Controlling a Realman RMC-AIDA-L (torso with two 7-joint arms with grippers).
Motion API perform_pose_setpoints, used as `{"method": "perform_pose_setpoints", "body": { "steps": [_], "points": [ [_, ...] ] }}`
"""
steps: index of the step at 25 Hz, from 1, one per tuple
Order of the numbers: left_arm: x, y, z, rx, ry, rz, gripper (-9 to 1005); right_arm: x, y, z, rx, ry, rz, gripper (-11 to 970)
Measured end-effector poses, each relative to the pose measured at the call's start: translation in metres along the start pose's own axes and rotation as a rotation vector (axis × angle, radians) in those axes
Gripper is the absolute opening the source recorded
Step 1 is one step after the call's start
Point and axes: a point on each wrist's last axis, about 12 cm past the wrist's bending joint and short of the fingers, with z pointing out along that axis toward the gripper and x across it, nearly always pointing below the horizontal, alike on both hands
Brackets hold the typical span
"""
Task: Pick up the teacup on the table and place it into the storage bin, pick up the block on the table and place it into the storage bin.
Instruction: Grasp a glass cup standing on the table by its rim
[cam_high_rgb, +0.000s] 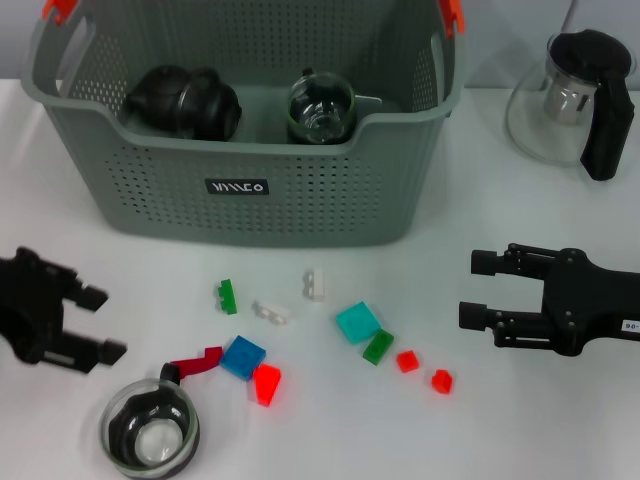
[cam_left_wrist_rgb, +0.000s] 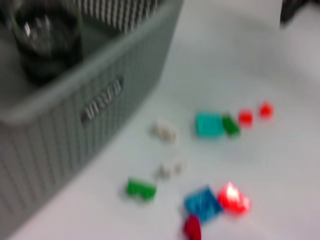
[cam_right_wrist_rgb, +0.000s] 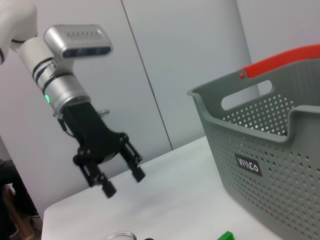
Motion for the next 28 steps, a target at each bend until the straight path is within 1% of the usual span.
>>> {"method": "perform_pose_setpoints", "body": {
  "steps": [3,6,9,10,13,16,21,28],
  "points": [
    [-0.001,-0.006,0.007,-0.006,0.079,0.023,687,0.001,0.0,0.0,0.002,0.0,0.004,822],
    [-0.003,-0.009,0.019,0.016,0.135,0.014,687,0.002,0.0,0.0,0.006,-0.001,0.008,821],
    [-0.004,-0.01,0.029,0.051,0.157,0.0,688,0.001,-0.001,0.0,0.007,-0.001,0.008,821],
    [-0.005,-0.01,0.037,0.071,0.169,-0.006,688,0.001,-0.001,0.001,0.007,-0.001,0.007,821],
    [-0.006,-0.009,0.045,0.084,0.183,-0.008,678,0.0,-0.002,0.002,0.007,0.0,0.004,821],
    [-0.008,-0.007,0.053,0.077,0.189,-0.004,662,-0.001,-0.002,0.003,0.004,0.0,0.0,821],
    [-0.012,-0.003,0.059,0.042,0.193,0.01,645,-0.002,-0.002,0.004,0.001,0.001,-0.003,822],
    [-0.015,-0.001,0.071,-0.004,0.284,0.028,624,-0.003,-0.003,0.003,0.002,0.001,-0.005,822]
  ]
}}
